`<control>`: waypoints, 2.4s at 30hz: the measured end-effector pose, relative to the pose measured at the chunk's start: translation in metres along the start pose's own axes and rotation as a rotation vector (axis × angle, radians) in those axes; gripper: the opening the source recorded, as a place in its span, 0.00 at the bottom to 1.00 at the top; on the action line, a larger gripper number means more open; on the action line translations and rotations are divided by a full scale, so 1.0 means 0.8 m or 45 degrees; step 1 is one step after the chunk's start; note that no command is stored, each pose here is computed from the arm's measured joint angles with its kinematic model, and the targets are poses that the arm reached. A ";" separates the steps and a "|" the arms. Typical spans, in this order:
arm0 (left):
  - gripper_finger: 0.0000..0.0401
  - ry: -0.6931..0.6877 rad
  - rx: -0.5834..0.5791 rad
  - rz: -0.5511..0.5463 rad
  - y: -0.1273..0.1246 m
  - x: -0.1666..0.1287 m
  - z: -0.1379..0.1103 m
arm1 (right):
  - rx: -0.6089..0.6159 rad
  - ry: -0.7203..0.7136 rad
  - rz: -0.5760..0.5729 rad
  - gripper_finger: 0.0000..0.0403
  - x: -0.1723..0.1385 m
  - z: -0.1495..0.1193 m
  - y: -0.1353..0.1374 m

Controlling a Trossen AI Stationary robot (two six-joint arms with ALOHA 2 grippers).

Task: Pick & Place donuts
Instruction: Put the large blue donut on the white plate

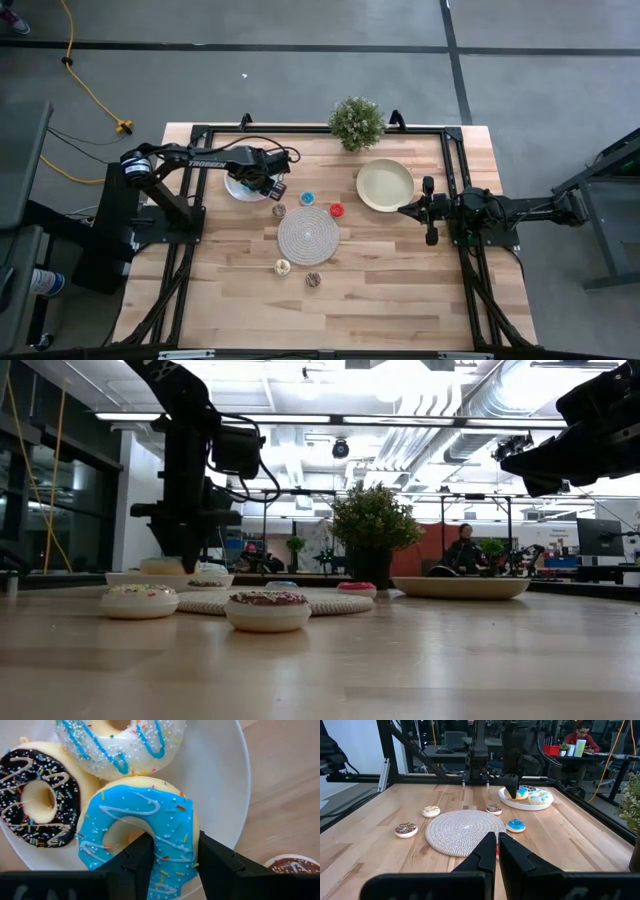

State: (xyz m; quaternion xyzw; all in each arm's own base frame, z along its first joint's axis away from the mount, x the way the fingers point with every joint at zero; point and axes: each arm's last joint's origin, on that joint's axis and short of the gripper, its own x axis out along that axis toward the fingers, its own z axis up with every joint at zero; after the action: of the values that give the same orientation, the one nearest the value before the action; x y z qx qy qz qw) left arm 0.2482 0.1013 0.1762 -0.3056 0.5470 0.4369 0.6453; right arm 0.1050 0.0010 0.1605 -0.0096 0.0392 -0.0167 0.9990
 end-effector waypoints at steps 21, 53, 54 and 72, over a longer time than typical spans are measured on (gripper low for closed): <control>0.33 0.012 0.031 0.023 -0.008 0.012 -0.001 | 0.000 0.000 0.000 0.03 0.000 0.000 0.000; 0.54 -0.008 0.069 0.027 -0.012 0.014 -0.001 | 0.000 0.000 -0.001 0.03 0.000 0.000 0.000; 0.56 -0.009 0.069 0.026 -0.012 0.014 -0.001 | 0.000 0.000 0.000 0.03 0.000 0.000 0.000; 0.62 -0.047 0.137 0.003 -0.014 0.003 -0.003 | 0.000 0.000 0.000 0.03 0.000 0.000 0.000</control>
State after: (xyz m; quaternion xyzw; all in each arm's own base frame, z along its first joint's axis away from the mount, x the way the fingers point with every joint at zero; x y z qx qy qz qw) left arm 0.2572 0.0948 0.1726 -0.2616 0.5580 0.4133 0.6704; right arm 0.1051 0.0010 0.1605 -0.0096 0.0391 -0.0167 0.9991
